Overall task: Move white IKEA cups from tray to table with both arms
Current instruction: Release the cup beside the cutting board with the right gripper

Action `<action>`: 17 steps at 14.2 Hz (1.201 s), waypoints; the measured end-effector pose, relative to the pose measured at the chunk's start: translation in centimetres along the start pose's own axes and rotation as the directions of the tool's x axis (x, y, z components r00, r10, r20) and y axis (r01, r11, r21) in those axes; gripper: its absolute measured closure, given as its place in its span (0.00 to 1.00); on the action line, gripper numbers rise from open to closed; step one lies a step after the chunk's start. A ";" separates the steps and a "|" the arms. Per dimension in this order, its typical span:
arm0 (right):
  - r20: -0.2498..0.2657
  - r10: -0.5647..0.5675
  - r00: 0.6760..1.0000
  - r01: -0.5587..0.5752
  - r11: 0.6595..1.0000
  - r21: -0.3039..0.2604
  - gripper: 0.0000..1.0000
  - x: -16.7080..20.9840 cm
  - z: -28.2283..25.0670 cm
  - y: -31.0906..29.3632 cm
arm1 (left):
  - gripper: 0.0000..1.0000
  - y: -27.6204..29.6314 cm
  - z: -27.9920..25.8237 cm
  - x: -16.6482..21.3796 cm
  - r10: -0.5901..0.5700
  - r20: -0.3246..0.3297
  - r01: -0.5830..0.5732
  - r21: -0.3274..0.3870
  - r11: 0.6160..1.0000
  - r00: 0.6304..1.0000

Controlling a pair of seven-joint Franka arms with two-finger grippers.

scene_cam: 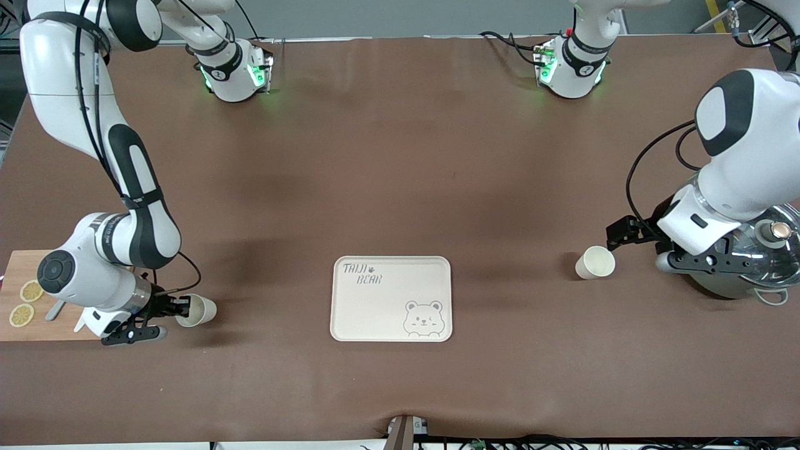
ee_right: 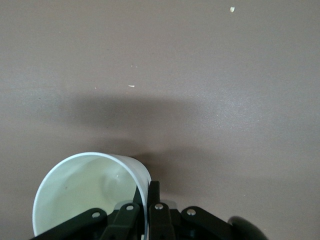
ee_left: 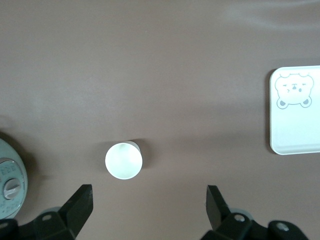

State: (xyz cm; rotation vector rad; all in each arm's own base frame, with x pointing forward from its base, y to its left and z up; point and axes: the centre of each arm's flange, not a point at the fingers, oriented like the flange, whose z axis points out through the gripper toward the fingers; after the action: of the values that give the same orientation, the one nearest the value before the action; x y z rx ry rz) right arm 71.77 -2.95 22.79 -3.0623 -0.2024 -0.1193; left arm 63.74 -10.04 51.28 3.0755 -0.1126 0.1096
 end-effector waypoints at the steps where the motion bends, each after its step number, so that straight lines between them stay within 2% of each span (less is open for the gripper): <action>1: 0.000 0.000 1.000 0.000 1.000 0.000 0.96 0.0 0.0 0.0 | 0.00 0.7 -0.8 -0.1 0.012 0.008 -0.012 0.005 1.000 1.000; 7: -0.002 0.001 1.000 -0.001 1.000 -0.002 0.96 0.0 0.5 0.1 | 0.00 1.9 -3.4 -0.7 0.042 0.055 -0.043 0.011 0.999 0.998; 8: -0.002 0.001 1.000 -0.001 1.000 -0.002 0.91 0.0 0.6 0.1 | 0.00 1.9 -3.5 -1.0 0.049 0.079 -0.051 0.021 0.999 0.996; 11: -0.006 0.003 1.000 -0.003 1.000 -0.003 0.60 0.1 0.4 0.2 | 0.00 3.1 -3.3 -1.5 0.104 0.111 -0.116 0.113 0.987 0.988; 14: -0.006 0.003 1.000 -0.003 1.000 -0.002 0.30 0.4 -0.5 0.3 | 0.00 4.2 -3.2 -1.7 0.126 0.117 -0.141 0.131 0.981 0.985; 17: 0.071 -0.001 0.998 -0.001 1.000 0.024 0.01 1.1 -4.3 0.3 | 0.00 4.0 -3.2 -1.7 0.126 0.118 -0.142 0.132 0.981 0.985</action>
State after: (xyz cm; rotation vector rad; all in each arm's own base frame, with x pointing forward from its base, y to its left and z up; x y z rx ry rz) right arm 72.57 -3.42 27.18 -3.0450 -0.2064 -0.0085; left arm 61.52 -13.73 54.61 3.2108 -0.3323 -0.0466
